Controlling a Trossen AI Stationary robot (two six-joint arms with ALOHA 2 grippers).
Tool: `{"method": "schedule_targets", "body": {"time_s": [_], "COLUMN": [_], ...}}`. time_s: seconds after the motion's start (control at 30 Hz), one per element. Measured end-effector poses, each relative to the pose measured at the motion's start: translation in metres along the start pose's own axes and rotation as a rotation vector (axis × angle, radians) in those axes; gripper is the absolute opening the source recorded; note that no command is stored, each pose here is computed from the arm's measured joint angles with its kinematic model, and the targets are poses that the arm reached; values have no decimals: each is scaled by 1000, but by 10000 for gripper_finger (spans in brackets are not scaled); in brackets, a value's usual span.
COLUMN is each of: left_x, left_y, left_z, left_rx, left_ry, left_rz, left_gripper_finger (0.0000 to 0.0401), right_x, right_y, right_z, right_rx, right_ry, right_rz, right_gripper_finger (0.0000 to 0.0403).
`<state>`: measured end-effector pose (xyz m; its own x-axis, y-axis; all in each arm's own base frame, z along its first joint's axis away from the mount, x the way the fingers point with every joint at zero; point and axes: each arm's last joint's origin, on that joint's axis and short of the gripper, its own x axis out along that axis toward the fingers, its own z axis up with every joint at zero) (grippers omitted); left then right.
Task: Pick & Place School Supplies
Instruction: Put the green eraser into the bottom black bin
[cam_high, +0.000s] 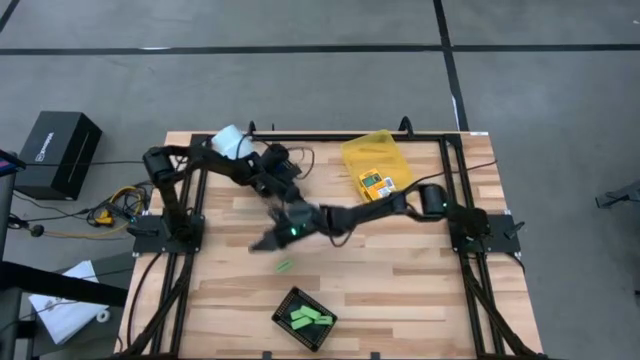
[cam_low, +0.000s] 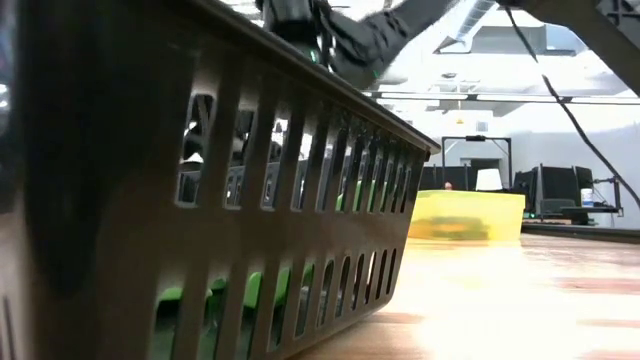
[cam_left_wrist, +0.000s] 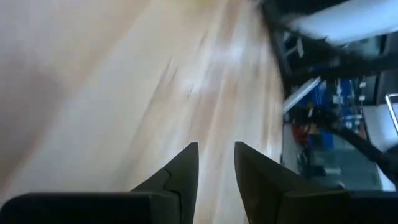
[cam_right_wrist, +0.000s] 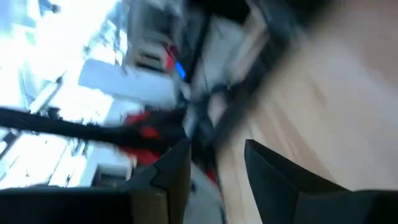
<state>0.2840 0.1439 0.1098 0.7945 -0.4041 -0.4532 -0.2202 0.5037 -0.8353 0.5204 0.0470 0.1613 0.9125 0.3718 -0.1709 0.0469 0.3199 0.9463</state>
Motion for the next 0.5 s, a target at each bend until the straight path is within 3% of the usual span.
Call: {"method": "schedule_targets", "body": {"time_s": [0.1, 0.33, 0.5], "left_x": [-11, -31, -37], "left_y": [-16, -52, -69], "left_z": [9, 16, 16], "left_rx": [62, 176, 209], "left_ry": [-58, -142, -175], "left_rz": [-26, -76, -91], "left_gripper_finger": [98, 98, 98], "right_x": [-3, -32, -54], "right_y": [31, 118, 147], "right_z": [21, 40, 50], "right_rx": [-78, -289, -364], "right_ry": [-70, -88, -146], "right_rz": [44, -22, -66], "right_gripper_finger": [143, 135, 133]}}
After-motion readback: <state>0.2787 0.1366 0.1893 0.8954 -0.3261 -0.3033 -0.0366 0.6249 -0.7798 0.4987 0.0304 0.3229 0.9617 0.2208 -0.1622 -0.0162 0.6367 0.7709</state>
